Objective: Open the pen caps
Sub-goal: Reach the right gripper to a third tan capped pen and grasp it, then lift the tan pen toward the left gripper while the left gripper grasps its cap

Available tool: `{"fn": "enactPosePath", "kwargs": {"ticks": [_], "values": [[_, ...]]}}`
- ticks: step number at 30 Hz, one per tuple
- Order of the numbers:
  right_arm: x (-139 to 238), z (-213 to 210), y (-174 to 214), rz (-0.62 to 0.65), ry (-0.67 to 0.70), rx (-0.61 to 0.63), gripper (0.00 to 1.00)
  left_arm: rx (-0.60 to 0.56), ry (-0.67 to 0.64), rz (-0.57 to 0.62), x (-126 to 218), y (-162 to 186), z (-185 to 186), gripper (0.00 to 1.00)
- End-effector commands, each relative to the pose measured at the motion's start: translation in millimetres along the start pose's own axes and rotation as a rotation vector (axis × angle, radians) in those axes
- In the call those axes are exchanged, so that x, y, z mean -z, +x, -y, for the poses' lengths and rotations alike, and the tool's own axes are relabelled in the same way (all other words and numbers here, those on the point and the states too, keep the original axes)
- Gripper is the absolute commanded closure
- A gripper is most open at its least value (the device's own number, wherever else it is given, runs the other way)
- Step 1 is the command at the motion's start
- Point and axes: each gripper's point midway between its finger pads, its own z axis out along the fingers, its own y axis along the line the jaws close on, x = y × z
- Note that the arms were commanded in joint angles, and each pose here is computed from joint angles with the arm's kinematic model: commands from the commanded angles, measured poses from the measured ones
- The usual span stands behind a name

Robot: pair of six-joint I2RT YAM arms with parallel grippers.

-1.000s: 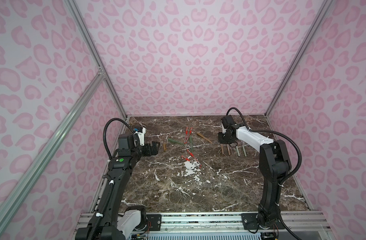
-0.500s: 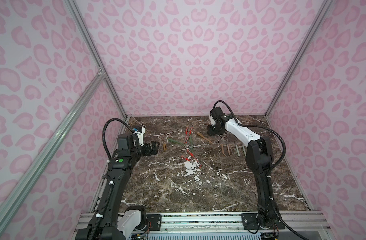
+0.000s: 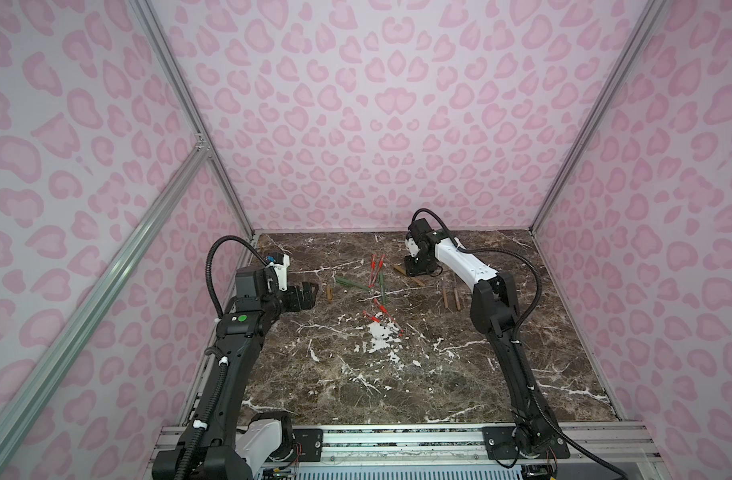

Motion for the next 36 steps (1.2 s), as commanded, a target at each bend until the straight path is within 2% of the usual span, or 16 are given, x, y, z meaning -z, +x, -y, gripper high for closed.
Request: {"fn": "enactPosePath", "kwargs": {"ticks": [1, 6, 10, 12, 19, 27, 31, 36], "values": [[-12.0, 1.1, 10.3, -0.045, -0.001, 0.016, 0.56, -0.014, 0.009, 0.03, 2.5, -8.4, 2.5, 0.02], [-24.2, 2.2, 19.9, -0.081, 0.006, 0.015, 0.63, -0.007, -0.003, 0.023, 2.2, -9.2, -0.7, 0.02], [-29.2, -0.5, 27.6, -0.102, 0.021, 0.035, 0.77, -0.009, 0.008, 0.024, 1.0, -7.1, 0.1, 0.02], [-27.2, -4.1, 31.8, -0.109, 0.026, 0.052, 0.83, -0.004, -0.006, 0.022, 1.2, -8.0, -2.3, 0.02], [-13.5, -11.6, 39.5, -0.102, 0.051, 0.086, 0.95, 0.0, -0.002, 0.026, 1.9, -8.5, -2.4, 0.02], [42.1, -34.7, 41.6, 0.03, 0.033, 0.081, 0.98, 0.011, 0.056, 0.031, 3.3, -10.3, 7.8, 0.02], [66.0, -57.3, 53.3, 0.104, -0.025, 0.066, 0.98, 0.027, 0.18, 0.029, 3.4, -9.1, 28.3, 0.02], [95.1, -108.7, 73.2, 0.194, -0.11, 0.114, 0.98, 0.069, 0.288, 0.02, 6.1, -10.3, 47.8, 0.02]]}}
